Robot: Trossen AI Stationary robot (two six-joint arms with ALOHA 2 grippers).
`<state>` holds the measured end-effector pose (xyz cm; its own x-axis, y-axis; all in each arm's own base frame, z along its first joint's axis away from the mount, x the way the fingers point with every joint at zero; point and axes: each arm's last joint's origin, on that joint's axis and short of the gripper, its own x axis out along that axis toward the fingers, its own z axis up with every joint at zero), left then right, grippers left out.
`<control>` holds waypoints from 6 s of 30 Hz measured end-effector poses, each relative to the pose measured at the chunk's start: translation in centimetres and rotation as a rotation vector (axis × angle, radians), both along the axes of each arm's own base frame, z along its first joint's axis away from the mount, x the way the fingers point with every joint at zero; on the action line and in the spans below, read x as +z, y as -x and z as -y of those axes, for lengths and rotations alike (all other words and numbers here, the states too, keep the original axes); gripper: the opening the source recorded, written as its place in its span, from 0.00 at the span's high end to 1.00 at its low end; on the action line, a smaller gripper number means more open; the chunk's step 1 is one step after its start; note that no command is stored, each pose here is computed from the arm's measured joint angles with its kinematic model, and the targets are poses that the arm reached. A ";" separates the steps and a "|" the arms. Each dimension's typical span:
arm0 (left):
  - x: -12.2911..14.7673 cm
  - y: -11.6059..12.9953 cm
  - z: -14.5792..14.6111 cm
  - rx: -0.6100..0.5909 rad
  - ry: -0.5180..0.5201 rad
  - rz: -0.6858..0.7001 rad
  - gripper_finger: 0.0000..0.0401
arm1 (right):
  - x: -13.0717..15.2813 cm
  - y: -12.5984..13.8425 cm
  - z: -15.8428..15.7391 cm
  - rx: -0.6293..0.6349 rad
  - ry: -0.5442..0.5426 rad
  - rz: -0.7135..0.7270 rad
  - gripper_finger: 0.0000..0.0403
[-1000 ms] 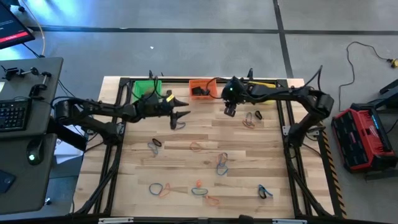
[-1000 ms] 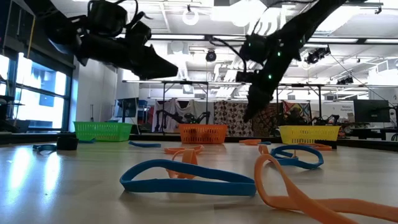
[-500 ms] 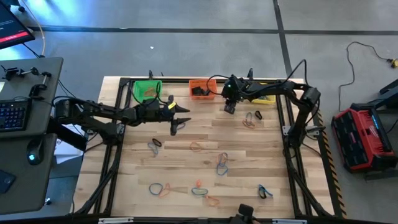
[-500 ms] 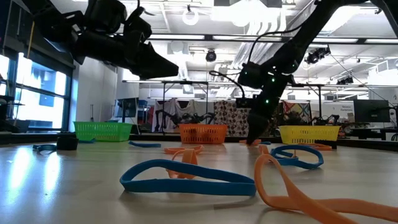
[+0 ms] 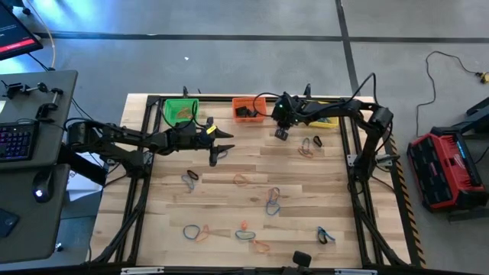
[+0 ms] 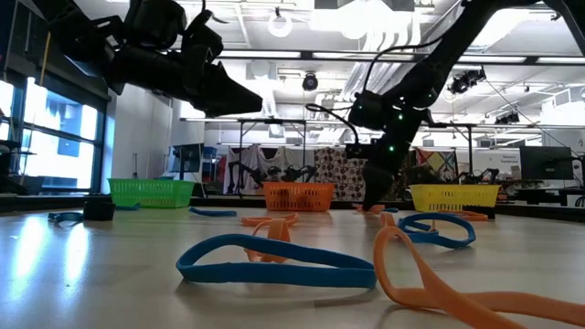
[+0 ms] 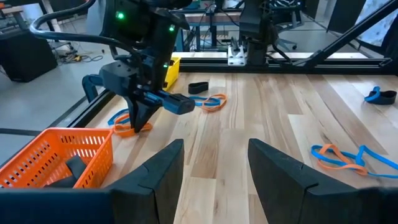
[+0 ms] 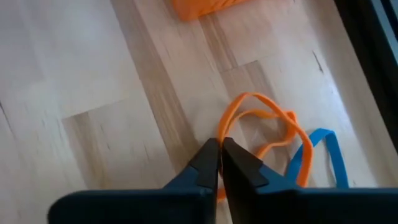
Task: Sort rubber bands into baskets
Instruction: Put the orange rubber band into the green bin
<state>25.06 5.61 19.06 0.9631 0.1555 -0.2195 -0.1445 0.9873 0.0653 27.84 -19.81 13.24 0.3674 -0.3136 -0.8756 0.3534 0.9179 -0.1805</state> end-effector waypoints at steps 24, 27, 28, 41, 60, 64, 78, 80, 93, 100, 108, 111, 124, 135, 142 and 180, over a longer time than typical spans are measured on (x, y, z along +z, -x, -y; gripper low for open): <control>-0.3 0.1 0.0 0.005 0.032 -0.026 0.57 | 0.8 -3.1 -5.1 0.088 -0.142 0.006 1.00; -0.2 0.0 0.0 0.005 0.031 -0.018 0.57 | 0.8 -3.3 -5.6 0.068 -0.104 -0.009 1.00; -0.2 0.0 0.0 0.005 0.030 -0.017 0.57 | 0.8 -3.4 -5.7 0.064 -0.096 -0.009 1.00; -0.2 0.0 0.0 0.005 0.031 -0.017 0.57 | 0.8 -3.6 -6.4 0.059 -0.084 -0.025 0.76; -0.2 0.0 0.4 -0.009 0.033 -0.018 0.57 | 1.4 -3.9 -6.1 0.055 -0.084 -0.026 0.99; -0.3 0.0 0.4 -0.010 0.033 -0.024 0.57 | 2.0 -4.3 -6.2 0.062 -0.084 -0.026 1.00; -1.7 0.3 1.2 -0.052 -0.013 -0.181 0.57 | 3.9 -8.1 -11.1 0.271 -0.149 0.193 1.00; -1.7 0.2 1.6 -0.055 -0.042 -0.191 0.57 | 4.2 -8.6 -11.8 0.308 -0.154 0.241 1.00; -1.7 0.0 3.5 -0.073 -0.153 -0.208 0.57 | 5.7 -10.8 -15.7 0.399 -0.196 0.464 1.00; -1.8 0.0 3.8 -0.081 -0.154 -0.216 0.57 | 6.6 -11.5 -16.9 0.413 -0.198 0.580 1.00; -1.8 0.1 3.7 -0.038 -0.166 -0.226 0.60 | 7.0 -11.8 -17.9 0.441 -0.195 0.617 1.00; -1.8 0.1 3.7 -0.036 -0.160 -0.224 0.67 | 7.0 -11.8 -18.0 0.446 -0.195 0.618 1.00; -1.8 0.0 4.2 -0.080 -0.206 -0.224 0.99 | 7.1 -11.9 -18.0 0.416 -0.215 0.640 0.98; -1.8 0.6 2.1 0.138 -0.079 -0.359 1.00 | 6.9 -11.8 -17.6 0.339 -0.113 0.602 0.66; 1.0 1.8 -0.7 0.322 -0.036 -0.477 1.00 | 6.4 -11.5 -17.4 0.279 -0.058 0.539 0.65; 1.5 5.7 -20.9 0.507 0.318 -1.456 1.00 | 5.5 -10.8 -17.4 0.303 -0.016 0.401 1.00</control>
